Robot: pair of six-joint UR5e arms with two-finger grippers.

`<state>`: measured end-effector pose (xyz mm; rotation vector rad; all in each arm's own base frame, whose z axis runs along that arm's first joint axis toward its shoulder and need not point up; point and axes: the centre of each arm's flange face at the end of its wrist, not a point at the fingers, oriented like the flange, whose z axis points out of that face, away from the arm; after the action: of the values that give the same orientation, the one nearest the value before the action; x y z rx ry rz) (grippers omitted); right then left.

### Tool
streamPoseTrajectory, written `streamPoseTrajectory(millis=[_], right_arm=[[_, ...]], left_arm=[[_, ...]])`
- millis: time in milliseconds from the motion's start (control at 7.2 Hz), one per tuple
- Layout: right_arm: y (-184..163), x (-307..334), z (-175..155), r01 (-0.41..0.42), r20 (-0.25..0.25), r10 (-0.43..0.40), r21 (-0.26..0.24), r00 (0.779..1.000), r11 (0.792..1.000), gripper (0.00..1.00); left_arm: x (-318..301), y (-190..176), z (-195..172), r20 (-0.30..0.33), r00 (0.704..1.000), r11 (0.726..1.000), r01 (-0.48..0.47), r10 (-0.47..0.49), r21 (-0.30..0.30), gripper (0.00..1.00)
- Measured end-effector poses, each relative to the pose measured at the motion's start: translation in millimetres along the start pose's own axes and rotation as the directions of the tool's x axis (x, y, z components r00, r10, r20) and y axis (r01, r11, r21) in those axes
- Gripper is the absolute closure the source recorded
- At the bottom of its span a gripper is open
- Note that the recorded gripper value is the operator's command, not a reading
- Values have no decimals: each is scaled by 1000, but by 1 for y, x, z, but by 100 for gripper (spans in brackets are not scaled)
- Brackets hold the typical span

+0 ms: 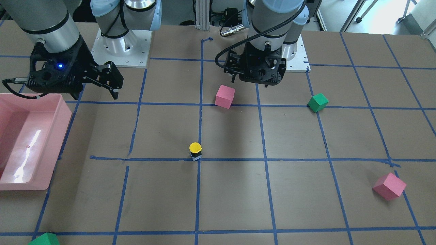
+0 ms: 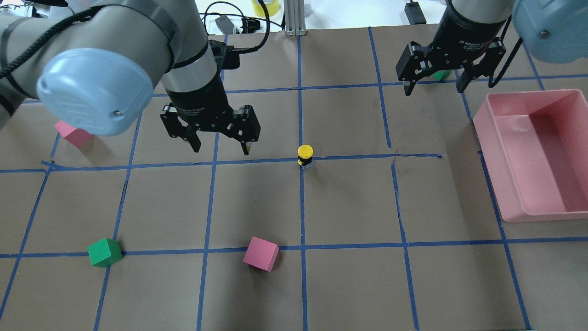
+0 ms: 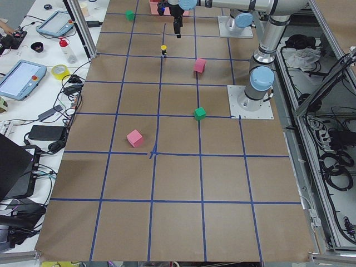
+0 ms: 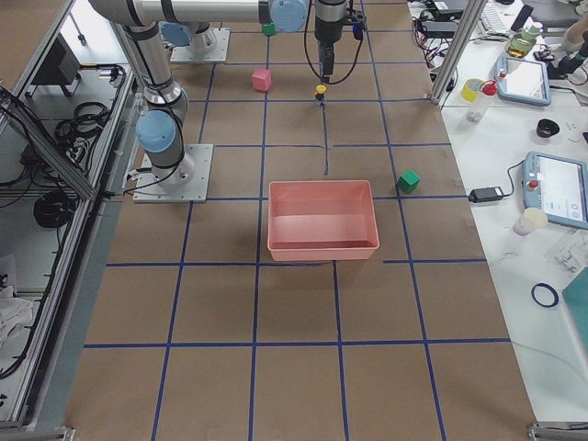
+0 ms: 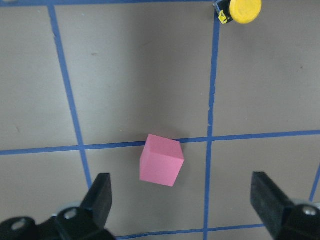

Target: Align button upright

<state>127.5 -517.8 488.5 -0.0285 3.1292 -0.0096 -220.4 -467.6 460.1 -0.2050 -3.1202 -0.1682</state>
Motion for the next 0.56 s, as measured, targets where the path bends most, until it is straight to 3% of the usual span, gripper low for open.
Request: streamPoseTrajectory(millis=[556], right_arm=[[3,0,-1,2,-5,-2,-7,1000,1000,0]], left_arm=[[-72,-24,-49,31,998,990,52,-57,129,0]])
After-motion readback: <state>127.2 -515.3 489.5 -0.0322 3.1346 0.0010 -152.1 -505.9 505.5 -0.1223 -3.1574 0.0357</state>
